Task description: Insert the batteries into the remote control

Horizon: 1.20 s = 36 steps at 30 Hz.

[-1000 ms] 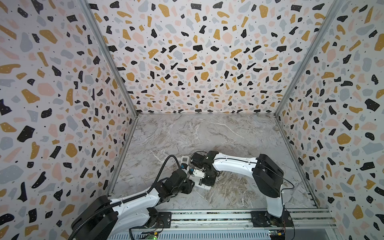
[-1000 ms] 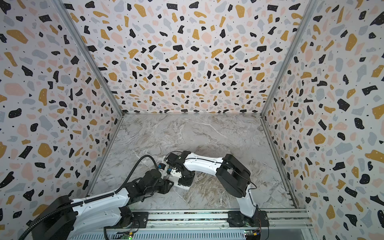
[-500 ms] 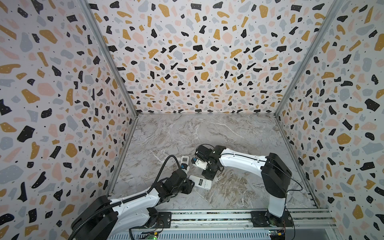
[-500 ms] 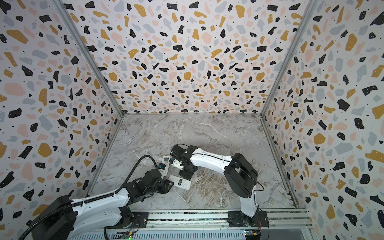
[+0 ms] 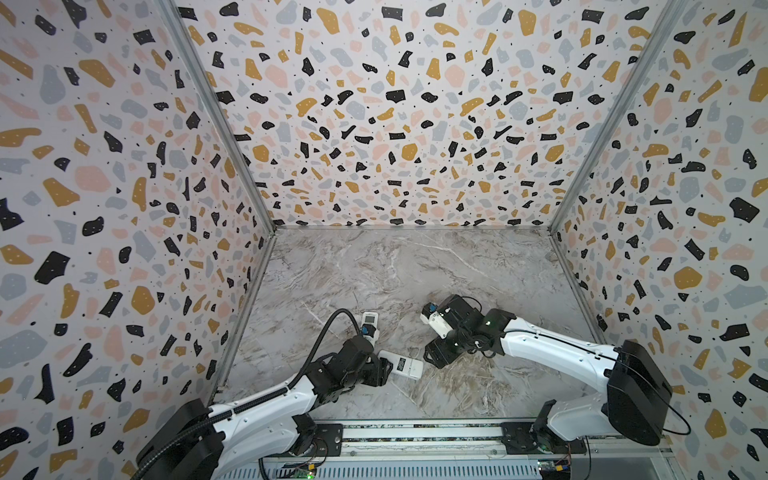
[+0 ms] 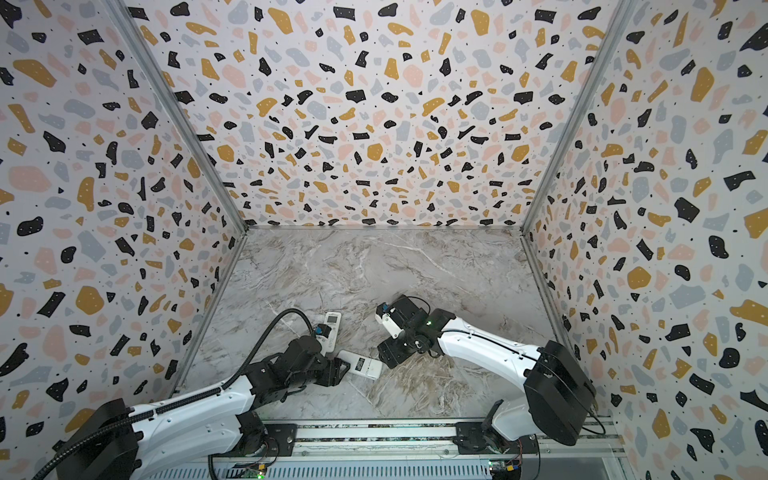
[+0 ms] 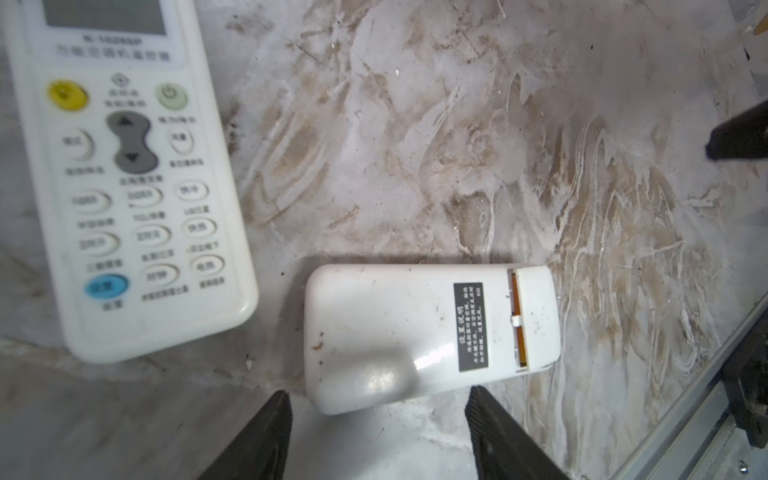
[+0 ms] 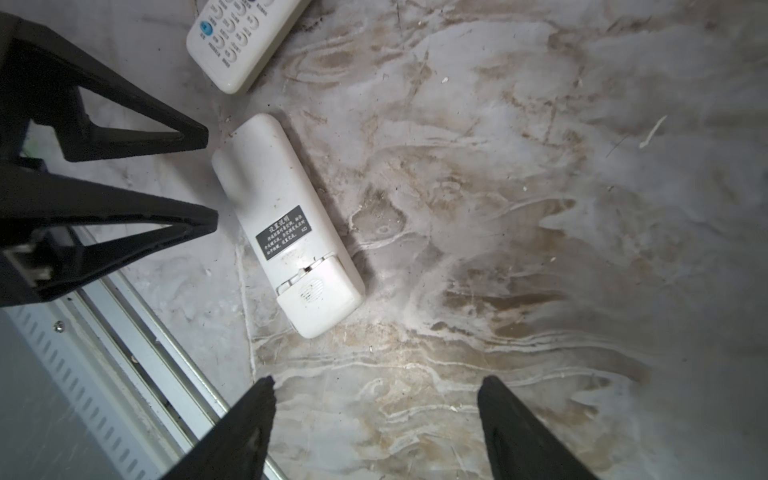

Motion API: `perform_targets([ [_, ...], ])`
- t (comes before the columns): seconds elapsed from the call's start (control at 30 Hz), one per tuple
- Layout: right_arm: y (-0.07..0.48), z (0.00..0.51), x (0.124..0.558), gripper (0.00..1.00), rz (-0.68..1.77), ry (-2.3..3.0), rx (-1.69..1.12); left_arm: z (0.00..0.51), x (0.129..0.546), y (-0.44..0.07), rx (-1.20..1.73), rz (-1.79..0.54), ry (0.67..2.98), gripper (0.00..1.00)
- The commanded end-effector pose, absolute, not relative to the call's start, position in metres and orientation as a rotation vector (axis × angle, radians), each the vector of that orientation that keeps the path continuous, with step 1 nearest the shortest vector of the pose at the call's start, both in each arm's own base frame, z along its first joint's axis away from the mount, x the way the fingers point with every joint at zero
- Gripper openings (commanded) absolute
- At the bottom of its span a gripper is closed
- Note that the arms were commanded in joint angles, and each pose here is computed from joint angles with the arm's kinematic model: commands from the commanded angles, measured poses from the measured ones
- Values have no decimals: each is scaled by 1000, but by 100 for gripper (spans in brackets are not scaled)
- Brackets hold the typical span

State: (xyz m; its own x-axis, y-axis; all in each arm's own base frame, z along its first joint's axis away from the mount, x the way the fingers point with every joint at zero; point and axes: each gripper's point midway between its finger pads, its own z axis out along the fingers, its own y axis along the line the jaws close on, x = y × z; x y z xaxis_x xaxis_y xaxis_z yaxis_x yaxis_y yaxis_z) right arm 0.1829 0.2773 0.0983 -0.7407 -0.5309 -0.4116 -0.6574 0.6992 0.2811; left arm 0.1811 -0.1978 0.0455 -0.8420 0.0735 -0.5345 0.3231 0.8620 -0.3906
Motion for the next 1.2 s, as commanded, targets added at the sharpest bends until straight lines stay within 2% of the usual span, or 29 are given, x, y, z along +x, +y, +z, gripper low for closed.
perform_targets([
  [0.0, 284, 113, 183, 81, 726, 2589, -761, 50, 187, -193, 276, -579, 2533, 69],
  [0.4, 269, 107, 167, 82, 795, 2630, -624, 47, 203, -181, 230, -423, 2531, 69],
  [0.8, 293, 82, 157, 83, 886, 2691, -605, 44, 203, -192, 294, -481, 2513, 67],
  [1.17, 307, 56, 165, 83, 861, 2737, -563, 35, 193, -194, 307, -539, 2527, 62],
])
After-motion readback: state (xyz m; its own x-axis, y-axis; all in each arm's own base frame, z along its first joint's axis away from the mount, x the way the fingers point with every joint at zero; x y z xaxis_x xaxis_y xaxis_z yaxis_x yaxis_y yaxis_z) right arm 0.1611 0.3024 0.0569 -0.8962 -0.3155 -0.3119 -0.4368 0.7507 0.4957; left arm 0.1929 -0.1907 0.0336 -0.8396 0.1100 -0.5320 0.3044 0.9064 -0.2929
